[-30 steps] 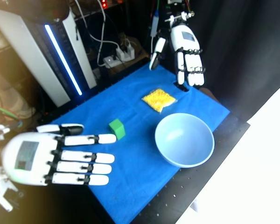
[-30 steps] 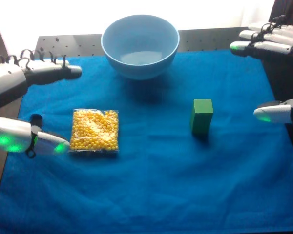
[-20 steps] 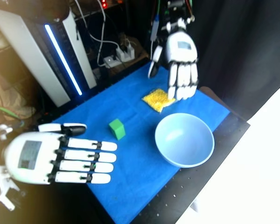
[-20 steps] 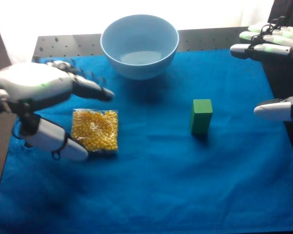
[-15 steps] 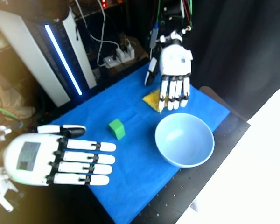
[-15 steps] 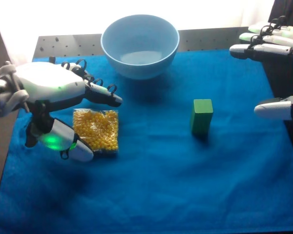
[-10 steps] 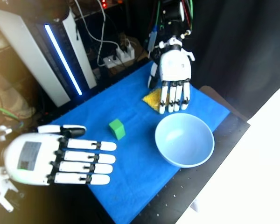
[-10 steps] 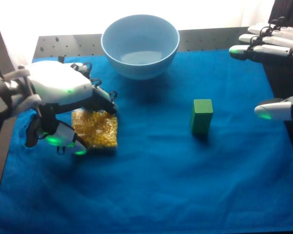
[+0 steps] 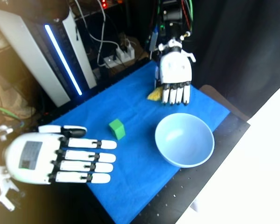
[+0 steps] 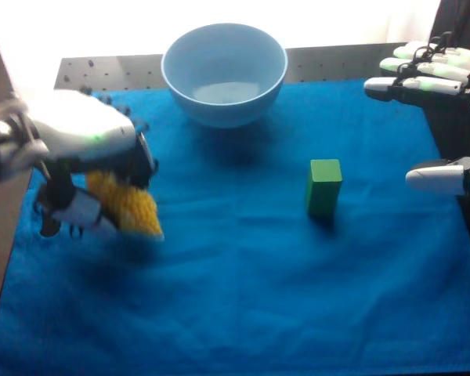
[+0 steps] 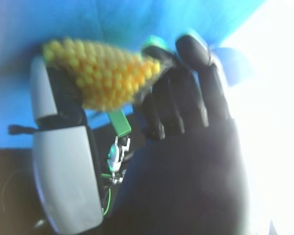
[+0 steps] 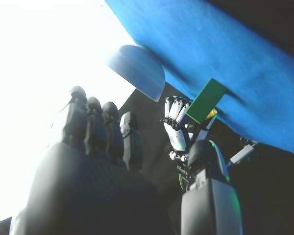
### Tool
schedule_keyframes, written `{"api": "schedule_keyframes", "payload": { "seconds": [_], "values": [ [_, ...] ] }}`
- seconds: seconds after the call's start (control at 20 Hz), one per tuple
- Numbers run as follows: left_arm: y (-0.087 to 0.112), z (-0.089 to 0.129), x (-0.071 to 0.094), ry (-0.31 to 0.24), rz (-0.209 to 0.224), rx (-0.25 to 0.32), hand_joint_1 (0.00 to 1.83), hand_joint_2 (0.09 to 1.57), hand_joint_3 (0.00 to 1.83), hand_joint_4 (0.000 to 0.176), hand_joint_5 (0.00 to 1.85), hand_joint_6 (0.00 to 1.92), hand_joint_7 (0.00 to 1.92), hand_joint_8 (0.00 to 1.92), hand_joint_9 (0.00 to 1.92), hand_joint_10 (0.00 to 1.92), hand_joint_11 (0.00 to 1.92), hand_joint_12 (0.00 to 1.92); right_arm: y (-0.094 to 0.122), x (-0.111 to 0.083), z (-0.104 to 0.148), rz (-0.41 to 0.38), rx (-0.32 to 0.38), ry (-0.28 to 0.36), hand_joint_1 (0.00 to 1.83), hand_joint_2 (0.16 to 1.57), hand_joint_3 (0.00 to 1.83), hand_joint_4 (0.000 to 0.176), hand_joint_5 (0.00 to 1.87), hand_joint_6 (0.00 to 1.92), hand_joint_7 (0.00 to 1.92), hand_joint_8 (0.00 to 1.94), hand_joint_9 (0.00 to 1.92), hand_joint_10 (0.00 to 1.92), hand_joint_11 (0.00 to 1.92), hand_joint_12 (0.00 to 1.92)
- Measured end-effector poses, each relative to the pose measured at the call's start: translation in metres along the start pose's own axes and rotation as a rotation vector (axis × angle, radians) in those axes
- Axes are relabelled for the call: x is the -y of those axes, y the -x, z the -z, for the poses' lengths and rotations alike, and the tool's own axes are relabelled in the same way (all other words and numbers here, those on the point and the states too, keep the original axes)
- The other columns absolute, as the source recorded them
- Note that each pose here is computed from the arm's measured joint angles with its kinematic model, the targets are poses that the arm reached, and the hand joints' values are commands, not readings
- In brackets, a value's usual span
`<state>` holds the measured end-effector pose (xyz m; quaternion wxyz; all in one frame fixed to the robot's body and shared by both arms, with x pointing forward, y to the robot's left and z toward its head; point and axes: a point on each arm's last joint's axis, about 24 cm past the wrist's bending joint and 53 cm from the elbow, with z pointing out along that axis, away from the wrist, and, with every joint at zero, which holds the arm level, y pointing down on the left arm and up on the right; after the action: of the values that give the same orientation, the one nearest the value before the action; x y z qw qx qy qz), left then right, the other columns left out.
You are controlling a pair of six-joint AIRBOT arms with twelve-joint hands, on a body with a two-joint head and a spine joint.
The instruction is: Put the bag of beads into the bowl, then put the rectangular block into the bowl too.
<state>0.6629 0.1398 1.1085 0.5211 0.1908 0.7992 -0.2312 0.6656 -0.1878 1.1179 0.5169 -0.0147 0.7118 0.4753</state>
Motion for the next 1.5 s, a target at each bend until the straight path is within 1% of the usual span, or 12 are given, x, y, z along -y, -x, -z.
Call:
{"api": "schedule_keyframes", "payload": {
  "seconds": [0.15,0.25,0.35,0.45,0.6,0.8,0.9,0.95,1.0,1.15,1.4,1.5],
  "values": [
    [0.061,0.011,0.003,-0.035,0.041,0.176,1.26,1.07,0.00,0.000,1.24,0.44,0.94,1.21,0.71,1.27,0.41,1.77,-0.001,0.000,0.000,0.000,0.000,0.003,0.44,1.14,0.00,0.028,0.21,0.00,0.13,0.01,0.04,0.01,0.02,0.01],
    [0.101,0.018,0.013,-0.072,0.029,0.288,1.25,1.07,0.00,0.000,1.12,0.69,1.03,1.04,0.82,1.17,0.63,1.65,0.000,0.001,-0.001,0.002,0.000,0.000,0.38,1.14,0.00,0.040,0.24,0.01,0.15,0.01,0.06,0.01,0.03,0.01],
    [0.155,0.018,0.021,-0.104,0.024,0.422,1.23,1.09,0.00,0.014,1.05,0.84,0.99,1.07,0.79,1.13,0.54,1.66,0.001,0.004,-0.002,0.005,0.004,-0.003,0.38,1.14,0.00,0.039,0.25,0.01,0.15,0.01,0.07,0.01,0.05,0.02],
    [0.180,0.012,0.017,-0.106,0.062,0.490,1.25,1.10,0.00,0.000,1.12,0.64,0.94,1.21,0.80,1.22,0.60,1.69,-0.001,0.006,-0.004,0.003,0.005,-0.001,0.41,1.14,0.00,0.067,0.25,0.01,0.14,0.00,0.06,0.00,0.03,0.01],
    [0.176,-0.026,0.007,-0.070,0.130,0.455,1.25,1.07,0.00,0.000,1.05,0.77,1.09,0.95,0.98,1.00,0.80,1.52,-0.005,0.010,-0.008,0.009,0.000,0.001,0.42,1.17,0.01,0.038,0.24,0.00,0.14,0.00,0.06,0.00,0.03,0.01],
    [0.157,-0.085,0.006,-0.017,0.183,0.356,1.24,1.08,0.00,0.008,1.06,0.80,1.06,0.95,0.93,0.90,0.66,1.48,-0.006,0.002,-0.017,0.023,0.000,0.032,0.41,1.16,0.00,0.050,0.21,0.00,0.12,0.00,0.06,0.00,0.03,0.01],
    [0.156,-0.098,0.001,0.004,0.214,0.337,0.98,0.88,0.00,0.095,0.49,0.06,0.55,0.14,0.52,0.41,0.08,1.40,-0.004,0.001,-0.019,0.033,0.000,0.039,0.45,1.18,0.00,0.062,0.19,0.00,0.13,0.00,0.05,0.00,0.03,0.01],
    [0.152,-0.102,-0.004,0.019,0.218,0.319,0.94,0.82,0.00,0.160,0.30,0.01,0.37,0.03,0.36,0.16,0.02,0.88,-0.004,0.000,-0.020,0.036,-0.001,0.043,0.50,1.16,0.00,0.082,0.21,0.01,0.13,0.00,0.03,0.00,0.01,0.01],
    [0.150,-0.103,-0.007,0.026,0.222,0.312,0.90,0.81,0.00,0.173,0.15,0.01,0.22,0.02,0.21,0.04,0.00,0.46,-0.004,0.000,-0.020,0.037,0.000,0.043,0.48,1.17,0.00,0.066,0.22,0.01,0.14,0.01,0.04,0.00,0.00,0.00],
    [0.148,-0.102,-0.009,0.029,0.227,0.305,0.85,0.84,0.01,0.176,0.01,0.00,0.05,0.00,0.06,0.00,0.00,0.16,-0.004,-0.001,-0.020,0.040,-0.004,0.046,0.44,1.17,0.00,0.072,0.23,0.01,0.15,0.01,0.05,0.01,0.00,0.00],
    [0.141,-0.057,-0.013,0.018,0.172,0.318,0.76,0.85,0.00,0.176,0.02,0.00,0.06,0.00,0.15,0.01,0.00,0.75,-0.009,-0.006,-0.020,0.037,-0.014,0.054,0.47,1.15,0.00,0.061,0.23,0.00,0.15,0.00,0.03,0.00,0.00,0.00],
    [0.133,-0.035,-0.009,0.003,0.132,0.325,0.79,0.88,0.00,0.176,0.03,0.00,0.05,0.01,0.05,0.04,0.00,0.37,-0.016,-0.011,-0.021,0.022,-0.025,0.064,0.49,1.14,0.00,0.077,0.22,0.00,0.16,0.00,0.04,0.01,0.01,0.00]
  ]
}}
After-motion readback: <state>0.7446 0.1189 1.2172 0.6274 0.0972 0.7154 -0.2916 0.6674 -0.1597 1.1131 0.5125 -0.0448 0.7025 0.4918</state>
